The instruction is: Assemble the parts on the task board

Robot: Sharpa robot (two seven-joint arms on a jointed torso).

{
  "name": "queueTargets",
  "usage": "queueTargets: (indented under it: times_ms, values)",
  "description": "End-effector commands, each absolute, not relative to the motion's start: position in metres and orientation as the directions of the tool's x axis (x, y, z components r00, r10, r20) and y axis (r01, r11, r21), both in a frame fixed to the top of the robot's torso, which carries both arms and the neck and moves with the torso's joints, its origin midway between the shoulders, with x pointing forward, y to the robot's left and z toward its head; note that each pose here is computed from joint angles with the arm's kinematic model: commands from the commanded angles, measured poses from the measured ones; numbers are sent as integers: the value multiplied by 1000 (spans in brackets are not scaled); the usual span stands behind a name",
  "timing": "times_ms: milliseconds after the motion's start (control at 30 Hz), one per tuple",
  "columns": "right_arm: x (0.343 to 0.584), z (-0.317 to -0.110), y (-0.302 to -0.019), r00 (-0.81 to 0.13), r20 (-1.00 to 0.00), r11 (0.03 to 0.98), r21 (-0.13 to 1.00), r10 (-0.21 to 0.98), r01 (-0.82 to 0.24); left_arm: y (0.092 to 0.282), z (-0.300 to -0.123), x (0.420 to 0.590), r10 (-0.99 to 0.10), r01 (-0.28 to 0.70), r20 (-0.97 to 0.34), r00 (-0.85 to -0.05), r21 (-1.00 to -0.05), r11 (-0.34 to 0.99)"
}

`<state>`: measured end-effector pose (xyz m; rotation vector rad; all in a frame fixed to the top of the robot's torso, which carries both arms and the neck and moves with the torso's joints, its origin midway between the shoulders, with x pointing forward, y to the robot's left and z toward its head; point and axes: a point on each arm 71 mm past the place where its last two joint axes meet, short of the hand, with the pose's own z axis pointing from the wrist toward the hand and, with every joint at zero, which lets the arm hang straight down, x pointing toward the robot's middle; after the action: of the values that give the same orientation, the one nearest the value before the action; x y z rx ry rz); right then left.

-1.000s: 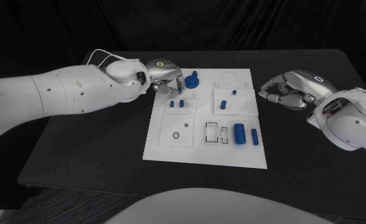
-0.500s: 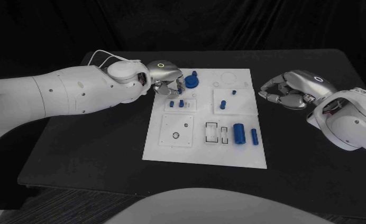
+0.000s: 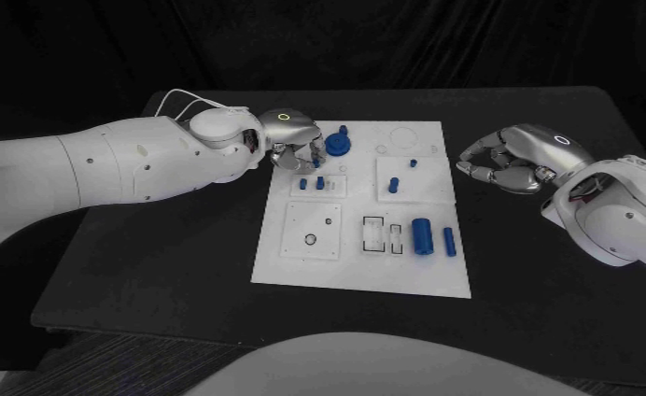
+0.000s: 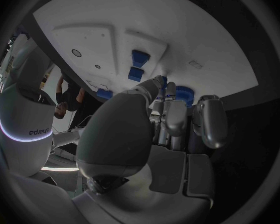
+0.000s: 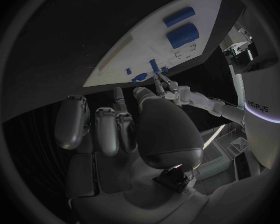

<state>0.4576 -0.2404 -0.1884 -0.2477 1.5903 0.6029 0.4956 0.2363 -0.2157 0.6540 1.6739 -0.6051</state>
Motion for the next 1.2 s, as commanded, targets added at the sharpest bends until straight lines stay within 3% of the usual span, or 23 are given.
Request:
queueTargets:
  times_ms: [33, 833, 1200]
  values:
    - [457, -189, -240, -126, -973, 834, 229, 192, -502, 236, -218, 495, 110, 705, -977, -180, -50, 708]
    - [456, -190, -240, -130, -973, 834, 231, 191, -501, 240, -218, 499, 98, 662, -982, -159, -33, 749]
    - [454, -188, -242, -110, -972, 833, 234, 207, -501, 267, -210, 497, 31, 626, -996, -82, -27, 779]
